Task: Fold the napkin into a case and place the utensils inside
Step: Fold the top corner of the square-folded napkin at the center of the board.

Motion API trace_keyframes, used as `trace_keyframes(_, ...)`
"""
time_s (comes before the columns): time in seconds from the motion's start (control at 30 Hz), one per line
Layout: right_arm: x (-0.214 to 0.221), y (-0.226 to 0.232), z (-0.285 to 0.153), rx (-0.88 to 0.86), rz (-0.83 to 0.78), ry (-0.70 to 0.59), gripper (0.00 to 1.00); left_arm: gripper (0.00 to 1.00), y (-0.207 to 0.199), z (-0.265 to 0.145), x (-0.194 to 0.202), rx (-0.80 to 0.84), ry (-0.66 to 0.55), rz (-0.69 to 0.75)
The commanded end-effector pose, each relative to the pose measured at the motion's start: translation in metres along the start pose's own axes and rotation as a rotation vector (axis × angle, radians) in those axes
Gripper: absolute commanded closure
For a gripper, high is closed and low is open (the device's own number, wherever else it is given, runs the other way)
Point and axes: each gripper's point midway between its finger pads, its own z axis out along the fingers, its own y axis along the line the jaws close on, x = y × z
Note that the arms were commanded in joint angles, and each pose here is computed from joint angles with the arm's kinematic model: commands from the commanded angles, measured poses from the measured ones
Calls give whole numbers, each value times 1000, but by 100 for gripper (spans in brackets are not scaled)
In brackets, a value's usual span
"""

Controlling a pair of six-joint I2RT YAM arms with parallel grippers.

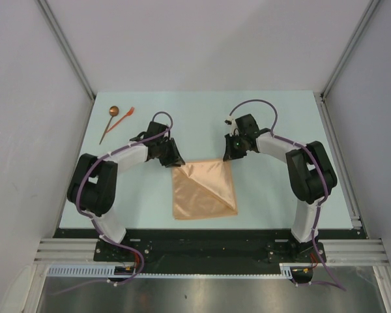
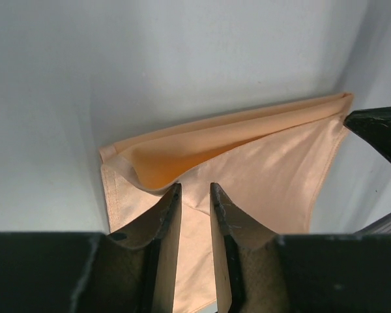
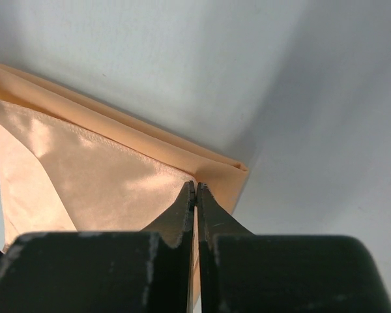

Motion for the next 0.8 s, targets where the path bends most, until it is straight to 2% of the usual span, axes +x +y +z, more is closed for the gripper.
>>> trace_keyframes(0.0, -24, 2, -16, 3, -12, -81, 100, 72, -4, 2, -22, -13, -59, -16)
trace_keyframes(0.37, -29, -5, -5, -5, 9, -79, 100, 72, 7, 2, -28, -54, -78, -20)
trace_keyframes(0.43, -28, -5, -3, -7, 11, -74, 98, 73, 7, 1, -30, -55, -83, -19)
trace_keyframes(0.53, -28, -5, -3, -5, 14, -64, 86, 73, 4, 0, -30, -43, -83, -15)
trace_keyframes(0.6, -25, -4, -9, 11, 15, -49, 72, 73, -3, -7, -32, -24, -92, -6)
trace_keyframes(0.7, -23, -7, -30, 107, 4, -49, 53, 72, -16, -22, -31, 22, -95, 10)
trace_keyframes(0.73, -23, -16, -37, 178, 1, -52, 45, 72, -20, -26, -27, 35, -86, 14)
trace_keyframes(0.77, -24, -13, -52, 204, -10, -67, 42, 71, -21, -29, -25, 38, -83, 22)
